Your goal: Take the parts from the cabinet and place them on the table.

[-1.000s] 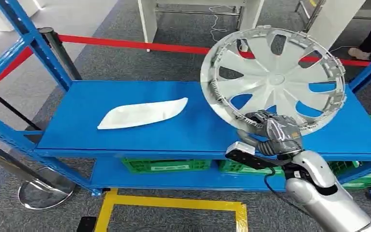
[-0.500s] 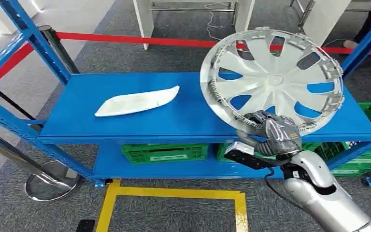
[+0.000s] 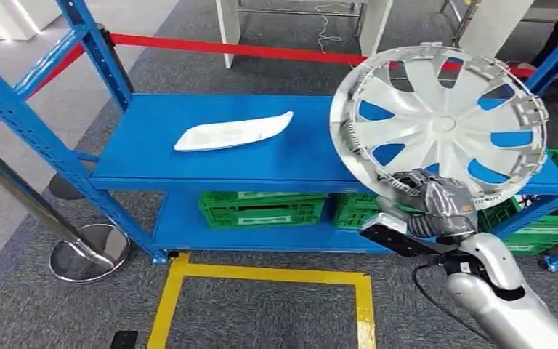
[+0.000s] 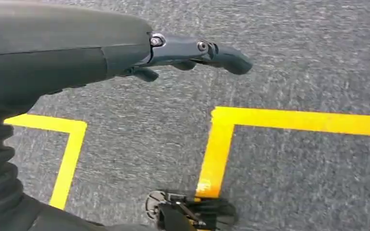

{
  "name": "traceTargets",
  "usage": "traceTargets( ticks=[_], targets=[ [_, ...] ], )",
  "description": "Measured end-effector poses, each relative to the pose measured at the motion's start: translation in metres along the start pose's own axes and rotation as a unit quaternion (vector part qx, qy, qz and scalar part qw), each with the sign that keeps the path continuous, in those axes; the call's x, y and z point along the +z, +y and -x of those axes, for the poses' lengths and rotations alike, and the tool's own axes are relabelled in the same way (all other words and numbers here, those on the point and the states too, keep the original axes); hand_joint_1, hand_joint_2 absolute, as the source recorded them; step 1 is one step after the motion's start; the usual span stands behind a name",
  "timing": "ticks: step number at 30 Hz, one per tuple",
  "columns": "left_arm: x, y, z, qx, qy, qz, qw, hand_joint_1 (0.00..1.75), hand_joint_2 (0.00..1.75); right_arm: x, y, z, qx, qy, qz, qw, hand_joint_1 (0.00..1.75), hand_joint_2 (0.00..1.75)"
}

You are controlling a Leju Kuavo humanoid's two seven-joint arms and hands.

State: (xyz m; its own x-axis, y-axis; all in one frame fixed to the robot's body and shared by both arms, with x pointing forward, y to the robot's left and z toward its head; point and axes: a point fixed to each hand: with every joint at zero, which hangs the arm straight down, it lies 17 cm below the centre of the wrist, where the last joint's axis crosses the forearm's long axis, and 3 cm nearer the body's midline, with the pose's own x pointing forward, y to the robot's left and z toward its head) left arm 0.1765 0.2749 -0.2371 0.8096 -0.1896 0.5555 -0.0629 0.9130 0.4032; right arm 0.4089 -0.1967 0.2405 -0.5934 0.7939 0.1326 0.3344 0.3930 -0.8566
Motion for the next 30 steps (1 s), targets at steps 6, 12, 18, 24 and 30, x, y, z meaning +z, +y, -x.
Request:
traceTargets(
  ticks=[6,12,18,24,30],
  targets=[
    [0.0,0.0,0.0,0.0,-0.001,0.0,1.0,0.0,1.75,0.006,-0.004,0.009,0.002,0.012,0.003,1.0,1.75,1.75],
    [0.001,0.001,0.003,0.001,-0.001,-0.002,1.0,0.0,1.75,0.007,-0.012,0.012,0.006,0.013,0.011,1.0,1.75,1.75],
    [0.002,0.002,0.005,0.001,0.001,-0.003,1.0,0.0,1.75,0.01,-0.015,0.014,0.004,0.017,0.012,1.0,1.75,1.75],
    [0.001,0.003,0.003,-0.002,-0.003,-0.004,1.0,0.0,1.75,0.014,-0.013,0.017,0.0,0.024,0.008,1.0,1.75,1.75],
    [0.0,0.005,0.004,-0.003,-0.003,-0.006,1.0,0.0,1.75,0.014,-0.013,0.018,-0.001,0.025,0.003,1.0,1.75,1.75]
  ],
)
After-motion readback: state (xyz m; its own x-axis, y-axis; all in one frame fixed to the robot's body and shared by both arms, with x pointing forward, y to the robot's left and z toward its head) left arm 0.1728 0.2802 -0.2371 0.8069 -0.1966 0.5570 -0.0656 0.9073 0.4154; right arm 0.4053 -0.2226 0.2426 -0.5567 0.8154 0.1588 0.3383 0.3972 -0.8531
